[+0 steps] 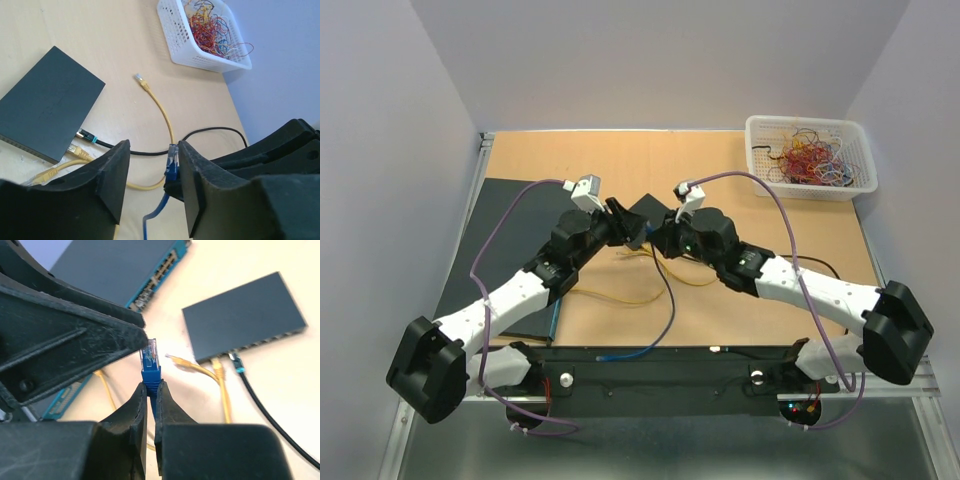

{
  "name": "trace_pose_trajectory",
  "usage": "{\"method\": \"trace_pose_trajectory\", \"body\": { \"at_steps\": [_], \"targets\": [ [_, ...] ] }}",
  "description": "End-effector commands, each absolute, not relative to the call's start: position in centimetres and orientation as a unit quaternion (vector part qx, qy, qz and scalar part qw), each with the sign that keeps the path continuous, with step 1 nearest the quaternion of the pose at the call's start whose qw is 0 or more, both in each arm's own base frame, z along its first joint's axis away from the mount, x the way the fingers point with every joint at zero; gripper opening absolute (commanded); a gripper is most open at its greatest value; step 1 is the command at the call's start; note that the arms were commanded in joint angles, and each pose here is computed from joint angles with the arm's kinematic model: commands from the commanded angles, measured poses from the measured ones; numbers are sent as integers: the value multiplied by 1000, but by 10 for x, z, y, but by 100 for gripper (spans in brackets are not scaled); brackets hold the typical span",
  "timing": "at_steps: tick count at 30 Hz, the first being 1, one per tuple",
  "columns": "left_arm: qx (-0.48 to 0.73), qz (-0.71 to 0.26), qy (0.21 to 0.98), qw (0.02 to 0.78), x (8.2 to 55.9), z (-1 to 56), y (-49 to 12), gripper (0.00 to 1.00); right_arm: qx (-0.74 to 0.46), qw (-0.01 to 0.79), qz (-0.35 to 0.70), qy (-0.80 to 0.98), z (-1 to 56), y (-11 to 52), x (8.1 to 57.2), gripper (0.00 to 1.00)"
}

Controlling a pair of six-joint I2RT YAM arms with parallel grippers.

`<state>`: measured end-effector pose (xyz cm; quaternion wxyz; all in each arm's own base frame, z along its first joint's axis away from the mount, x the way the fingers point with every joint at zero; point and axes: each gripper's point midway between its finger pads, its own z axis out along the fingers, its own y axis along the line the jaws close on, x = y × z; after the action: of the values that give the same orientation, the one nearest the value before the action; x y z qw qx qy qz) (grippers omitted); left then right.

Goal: Insert the plug into the switch port

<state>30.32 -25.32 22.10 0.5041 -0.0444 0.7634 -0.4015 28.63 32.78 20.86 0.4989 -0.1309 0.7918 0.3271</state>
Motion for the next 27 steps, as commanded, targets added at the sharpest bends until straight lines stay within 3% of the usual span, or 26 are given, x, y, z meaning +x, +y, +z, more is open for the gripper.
{"method": "trace_pose_trajectory", "body": {
  "at_steps": [1, 17, 27],
  "targets": [
    [-44, -393, 744, 539, 313, 239, -248, 56, -115, 517, 247, 812, 204, 288, 289, 0],
    [-35, -325, 740, 587, 369, 253, -220, 52, -44, 450, 72, 889, 148, 170, 317, 0],
    [-11, -313, 749, 584, 428, 221, -210, 51, -62, 368, 54, 926, 90, 198, 348, 1]
  ]
}}
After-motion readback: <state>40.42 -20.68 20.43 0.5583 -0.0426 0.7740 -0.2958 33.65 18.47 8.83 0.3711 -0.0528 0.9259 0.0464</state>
